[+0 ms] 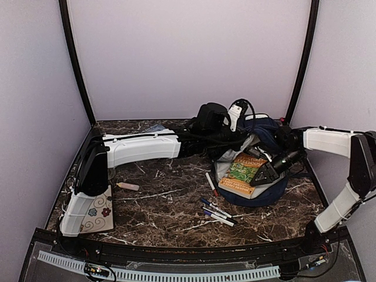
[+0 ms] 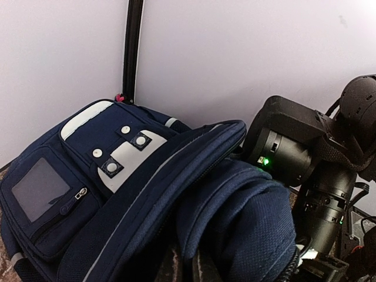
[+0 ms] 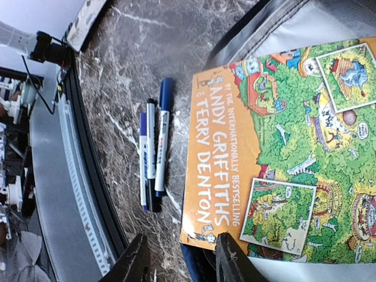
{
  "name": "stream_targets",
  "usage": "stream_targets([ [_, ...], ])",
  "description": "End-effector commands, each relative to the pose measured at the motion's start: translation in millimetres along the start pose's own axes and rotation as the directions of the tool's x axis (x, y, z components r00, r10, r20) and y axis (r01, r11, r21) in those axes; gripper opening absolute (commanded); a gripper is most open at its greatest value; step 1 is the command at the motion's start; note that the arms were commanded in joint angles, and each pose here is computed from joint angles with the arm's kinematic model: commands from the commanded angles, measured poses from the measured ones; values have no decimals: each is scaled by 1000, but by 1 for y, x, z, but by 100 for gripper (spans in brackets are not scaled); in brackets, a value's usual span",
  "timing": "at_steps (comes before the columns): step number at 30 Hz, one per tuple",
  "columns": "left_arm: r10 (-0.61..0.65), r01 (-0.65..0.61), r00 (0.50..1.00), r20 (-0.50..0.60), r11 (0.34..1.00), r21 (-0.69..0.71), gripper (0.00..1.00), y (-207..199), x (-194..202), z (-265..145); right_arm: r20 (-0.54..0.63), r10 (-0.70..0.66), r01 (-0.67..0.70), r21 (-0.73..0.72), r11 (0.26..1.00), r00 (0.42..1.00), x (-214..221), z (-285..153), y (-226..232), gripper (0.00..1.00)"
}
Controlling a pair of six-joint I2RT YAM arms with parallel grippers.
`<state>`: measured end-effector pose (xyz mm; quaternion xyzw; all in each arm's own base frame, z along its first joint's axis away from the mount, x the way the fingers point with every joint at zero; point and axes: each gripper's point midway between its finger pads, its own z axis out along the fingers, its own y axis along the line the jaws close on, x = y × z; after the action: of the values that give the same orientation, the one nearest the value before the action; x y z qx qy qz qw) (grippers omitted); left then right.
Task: Pack the student bag
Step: Adjust the book in the largest pocket of the bag.
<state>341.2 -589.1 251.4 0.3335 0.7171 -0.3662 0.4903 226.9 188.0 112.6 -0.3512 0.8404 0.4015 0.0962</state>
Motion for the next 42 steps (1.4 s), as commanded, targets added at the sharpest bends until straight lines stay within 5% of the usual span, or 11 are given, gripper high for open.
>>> stream_targets([
  [1, -9, -8, 972, 235, 997, 73, 0, -28, -106, -48, -123, -137, 142, 36, 989, 983, 9, 8, 2, 40],
  [10, -14, -3, 976, 219, 997, 74, 0, -26, -99, -46, -214, -385, 438, 330, 836, 898, -7, 19, -18, 52],
  [19, -16, 2, 978, 206, 998, 67, 0, -23, -96, -45, -292, -482, 563, 372, 738, 826, -11, 41, -10, 59],
  [25, -14, 1, 980, 199, 998, 65, 0, -22, -95, -45, -351, -493, 604, 413, 682, 796, -7, 42, -18, 60],
  [42, -20, 6, 982, 190, 997, 76, 0, -23, -94, -45, -534, -430, 670, 686, 283, 728, -33, -17, -84, 57],
])
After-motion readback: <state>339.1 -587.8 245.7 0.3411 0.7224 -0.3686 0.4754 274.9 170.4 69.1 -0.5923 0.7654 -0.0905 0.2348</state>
